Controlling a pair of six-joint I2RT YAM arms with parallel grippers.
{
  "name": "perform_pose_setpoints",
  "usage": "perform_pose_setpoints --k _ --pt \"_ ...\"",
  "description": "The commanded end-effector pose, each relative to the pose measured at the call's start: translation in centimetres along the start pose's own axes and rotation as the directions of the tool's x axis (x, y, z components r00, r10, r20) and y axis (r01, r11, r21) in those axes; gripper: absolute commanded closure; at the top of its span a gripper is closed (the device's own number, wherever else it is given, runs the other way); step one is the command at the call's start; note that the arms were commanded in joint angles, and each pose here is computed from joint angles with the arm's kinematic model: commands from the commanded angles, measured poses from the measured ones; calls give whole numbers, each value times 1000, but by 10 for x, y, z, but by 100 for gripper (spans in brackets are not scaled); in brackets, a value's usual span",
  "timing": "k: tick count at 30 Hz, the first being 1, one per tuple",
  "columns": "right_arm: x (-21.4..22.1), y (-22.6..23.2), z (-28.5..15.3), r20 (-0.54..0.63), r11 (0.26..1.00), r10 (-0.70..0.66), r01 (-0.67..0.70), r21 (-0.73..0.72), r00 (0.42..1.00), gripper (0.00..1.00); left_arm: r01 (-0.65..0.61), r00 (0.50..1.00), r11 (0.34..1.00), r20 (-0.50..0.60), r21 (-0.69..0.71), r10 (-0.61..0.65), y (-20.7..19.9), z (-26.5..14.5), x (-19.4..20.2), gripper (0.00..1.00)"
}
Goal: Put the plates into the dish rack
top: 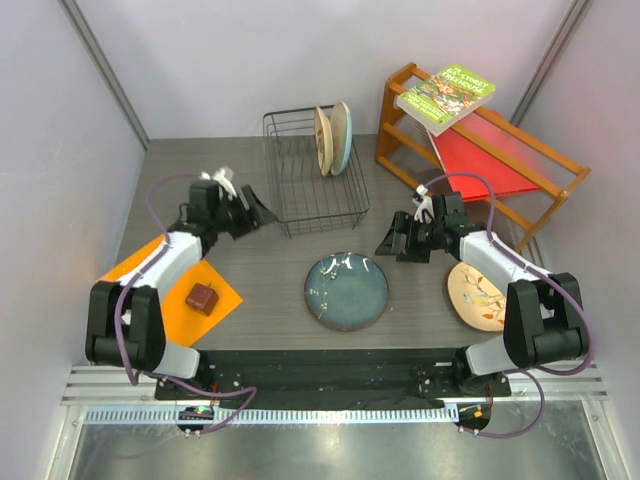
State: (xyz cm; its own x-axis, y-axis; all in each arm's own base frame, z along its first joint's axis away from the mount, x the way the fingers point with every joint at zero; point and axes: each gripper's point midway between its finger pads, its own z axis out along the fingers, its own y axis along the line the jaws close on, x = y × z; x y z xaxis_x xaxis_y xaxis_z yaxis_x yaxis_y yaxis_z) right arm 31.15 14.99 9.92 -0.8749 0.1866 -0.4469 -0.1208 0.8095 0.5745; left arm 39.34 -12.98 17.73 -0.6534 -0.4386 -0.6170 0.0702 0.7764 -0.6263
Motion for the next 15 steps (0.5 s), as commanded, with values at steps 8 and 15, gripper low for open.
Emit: perform_pose_setpoints --k 8,15 --pt "63 16 -3 -180 980 52 -85 -178 982 25 137 953 990 -280 42 -120 -4 5 139 38" --pt "82 -5 9 -240 982 111 -144 -124 964 25 175 914 980 -384 92 -128 -9 4 186 50"
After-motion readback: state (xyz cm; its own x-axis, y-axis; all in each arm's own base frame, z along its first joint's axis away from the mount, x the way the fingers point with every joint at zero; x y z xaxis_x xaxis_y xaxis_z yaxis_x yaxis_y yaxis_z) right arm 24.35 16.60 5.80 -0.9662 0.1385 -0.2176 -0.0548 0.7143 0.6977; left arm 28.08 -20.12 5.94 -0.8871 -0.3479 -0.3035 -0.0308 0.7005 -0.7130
